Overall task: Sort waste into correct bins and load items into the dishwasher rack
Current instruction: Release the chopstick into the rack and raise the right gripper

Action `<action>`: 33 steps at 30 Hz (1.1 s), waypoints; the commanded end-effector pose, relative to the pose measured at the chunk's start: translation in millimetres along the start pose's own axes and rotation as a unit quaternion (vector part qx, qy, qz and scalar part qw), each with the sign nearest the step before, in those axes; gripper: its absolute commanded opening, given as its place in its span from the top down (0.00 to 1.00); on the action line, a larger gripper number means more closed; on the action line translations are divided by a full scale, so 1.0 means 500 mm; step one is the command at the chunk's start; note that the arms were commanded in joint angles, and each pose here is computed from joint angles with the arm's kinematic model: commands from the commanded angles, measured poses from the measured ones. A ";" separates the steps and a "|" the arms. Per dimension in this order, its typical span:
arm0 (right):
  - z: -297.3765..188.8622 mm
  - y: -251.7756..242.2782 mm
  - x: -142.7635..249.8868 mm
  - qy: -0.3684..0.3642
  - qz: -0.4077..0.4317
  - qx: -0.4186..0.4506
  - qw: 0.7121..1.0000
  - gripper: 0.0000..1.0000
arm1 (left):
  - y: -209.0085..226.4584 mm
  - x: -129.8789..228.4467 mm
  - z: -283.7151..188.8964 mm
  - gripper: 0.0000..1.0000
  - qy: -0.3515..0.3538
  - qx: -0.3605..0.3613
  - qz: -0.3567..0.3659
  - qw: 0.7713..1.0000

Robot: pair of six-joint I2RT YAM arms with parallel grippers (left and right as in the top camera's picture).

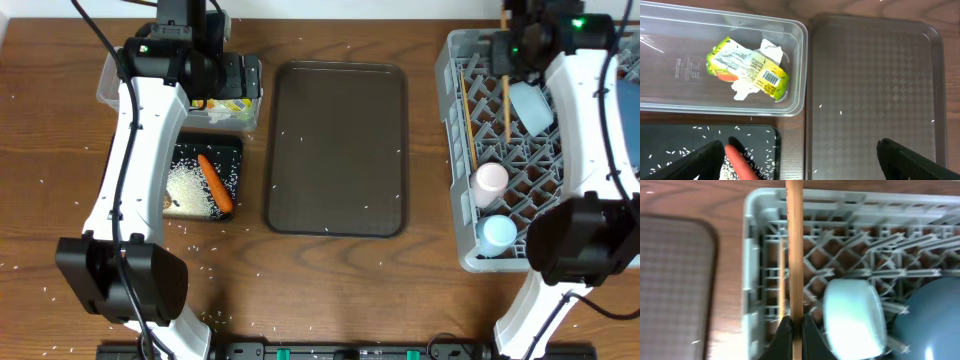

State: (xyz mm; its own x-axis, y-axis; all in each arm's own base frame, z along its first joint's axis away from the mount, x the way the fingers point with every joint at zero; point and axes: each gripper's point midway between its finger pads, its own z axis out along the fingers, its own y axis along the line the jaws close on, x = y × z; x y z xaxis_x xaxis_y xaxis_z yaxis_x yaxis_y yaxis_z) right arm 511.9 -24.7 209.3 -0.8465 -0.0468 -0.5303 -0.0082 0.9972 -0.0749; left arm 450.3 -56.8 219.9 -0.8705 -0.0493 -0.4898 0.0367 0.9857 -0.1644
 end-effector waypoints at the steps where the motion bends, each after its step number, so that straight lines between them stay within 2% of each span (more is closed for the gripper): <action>1: 0.045 0.009 0.006 0.007 -0.038 -0.029 0.999 0.99 | 0.004 -0.001 0.001 0.02 0.001 -0.002 -0.004 1.000; 12: 0.132 0.043 0.021 0.027 -0.050 -0.041 0.998 0.99 | 0.004 -0.001 0.001 0.02 0.001 -0.002 -0.004 1.000; 13: 0.137 0.043 0.023 0.030 -0.049 -0.041 0.998 0.95 | 0.004 -0.001 0.001 0.02 0.001 -0.002 -0.004 1.000; 18: 0.142 0.044 0.029 0.036 -0.048 -0.042 0.997 0.55 | 0.004 -0.001 0.001 0.02 0.001 -0.002 -0.004 1.000; 19: 0.142 0.044 0.030 0.037 -0.048 -0.042 0.997 0.51 | 0.004 -0.001 0.001 0.02 0.001 -0.002 -0.004 1.000; 28: 0.092 0.087 0.031 0.034 -0.050 -0.095 0.994 0.45 | 0.004 -0.001 0.001 0.02 0.001 -0.002 -0.004 1.000; 33: -0.040 0.121 -0.003 -0.016 -0.053 -0.147 0.988 0.44 | 0.004 -0.001 0.001 0.02 0.001 -0.002 -0.004 1.000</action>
State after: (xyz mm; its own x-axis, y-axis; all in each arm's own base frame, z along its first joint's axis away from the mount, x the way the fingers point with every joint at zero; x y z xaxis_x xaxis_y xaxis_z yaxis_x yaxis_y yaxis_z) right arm 515.7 11.8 152.9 -0.8889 -0.1389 -0.4365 -0.1811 0.9819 0.0564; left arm 450.2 -56.8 219.9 -0.8706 -0.0493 -0.4894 0.0366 0.9857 -0.1643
